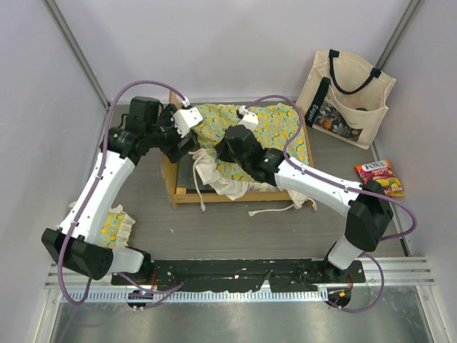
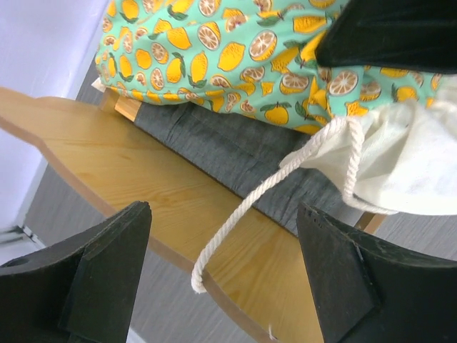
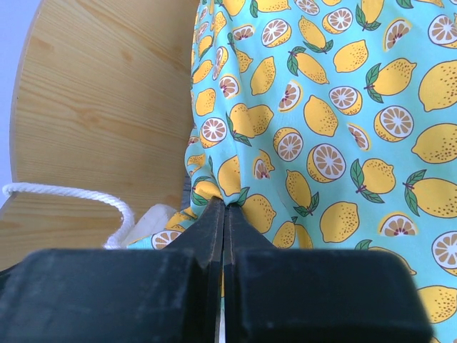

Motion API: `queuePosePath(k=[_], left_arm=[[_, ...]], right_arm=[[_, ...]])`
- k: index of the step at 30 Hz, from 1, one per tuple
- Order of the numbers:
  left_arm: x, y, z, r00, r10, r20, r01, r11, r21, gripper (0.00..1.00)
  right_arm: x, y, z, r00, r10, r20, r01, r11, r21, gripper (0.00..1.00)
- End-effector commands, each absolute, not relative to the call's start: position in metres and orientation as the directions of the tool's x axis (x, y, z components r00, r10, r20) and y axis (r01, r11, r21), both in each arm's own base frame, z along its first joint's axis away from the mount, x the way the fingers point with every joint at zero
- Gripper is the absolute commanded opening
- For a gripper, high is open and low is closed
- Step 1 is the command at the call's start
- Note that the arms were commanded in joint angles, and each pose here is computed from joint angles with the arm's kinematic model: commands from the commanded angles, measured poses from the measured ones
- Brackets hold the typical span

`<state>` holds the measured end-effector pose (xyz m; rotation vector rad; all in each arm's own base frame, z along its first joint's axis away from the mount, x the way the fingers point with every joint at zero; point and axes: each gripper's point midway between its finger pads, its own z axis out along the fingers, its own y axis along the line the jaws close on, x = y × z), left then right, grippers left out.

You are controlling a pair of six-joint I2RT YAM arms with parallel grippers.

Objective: Set up the pet bed

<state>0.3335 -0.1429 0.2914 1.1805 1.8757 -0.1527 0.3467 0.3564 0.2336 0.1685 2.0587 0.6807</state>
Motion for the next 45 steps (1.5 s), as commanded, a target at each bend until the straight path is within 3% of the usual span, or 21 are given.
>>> queuePosePath(k=[1,11,14,16,18,19,21,23,24,26,30,35,45], left_arm=[[0.343,-0.144,0.283,-0.011,0.754,-0.657,0.807,0.395,0.440,0.86],[0.339,-0.128,0.249,-0.012,0.864,-0.504,0.855,0.270,0.443,0.85],[0.341,-0.126,0.241,-0.032,0.879,-0.475,0.852,0.272,0.447,0.77],[0.342,-0.126,0.239,-0.033,0.883,-0.468,0.850,0.271,0.452,0.62],[0.343,-0.124,0.241,-0.034,0.887,-0.460,0.843,0.273,0.464,0.54],[0.344,-0.125,0.240,-0.029,0.886,-0.462,0.839,0.273,0.471,0.42],[0.342,-0.128,0.244,-0.013,0.885,-0.465,0.833,0.266,0.485,0.30],[0.342,-0.136,0.250,0.012,0.882,-0.471,0.829,0.255,0.498,0.06],[0.340,-0.140,0.252,0.021,0.879,-0.476,0.831,0.250,0.497,0.00],[0.337,-0.155,0.266,0.038,0.853,-0.521,0.825,0.268,0.498,0.00],[0.338,-0.192,0.313,0.016,0.676,-0.736,0.792,0.441,0.422,0.00],[0.320,-0.233,0.342,-0.021,0.419,-0.908,0.848,0.489,0.206,0.00],[0.324,-0.230,0.296,-0.252,0.334,-0.908,0.783,0.622,0.012,0.00]], right_arm=[[0.349,0.351,0.267,-0.511,0.428,-0.745,-0.166,0.802,0.574,0.01],[0.352,0.350,0.267,-0.522,0.438,-0.732,-0.163,0.791,0.590,0.01],[0.352,0.351,0.268,-0.523,0.441,-0.729,-0.164,0.787,0.594,0.01],[0.353,0.351,0.268,-0.524,0.442,-0.728,-0.165,0.786,0.596,0.01],[0.353,0.350,0.269,-0.524,0.442,-0.728,-0.165,0.786,0.596,0.01],[0.353,0.351,0.267,-0.527,0.441,-0.726,-0.164,0.786,0.596,0.01],[0.352,0.351,0.269,-0.526,0.445,-0.725,-0.166,0.783,0.600,0.01],[0.353,0.351,0.268,-0.525,0.446,-0.725,-0.164,0.783,0.601,0.01],[0.353,0.351,0.268,-0.526,0.449,-0.723,-0.162,0.781,0.603,0.01],[0.353,0.351,0.270,-0.526,0.450,-0.722,-0.165,0.779,0.605,0.01],[0.352,0.349,0.270,-0.522,0.456,-0.721,-0.158,0.779,0.607,0.01],[0.350,0.346,0.272,-0.517,0.461,-0.721,-0.157,0.778,0.609,0.01],[0.347,0.341,0.272,-0.515,0.465,-0.720,-0.152,0.777,0.610,0.01]])
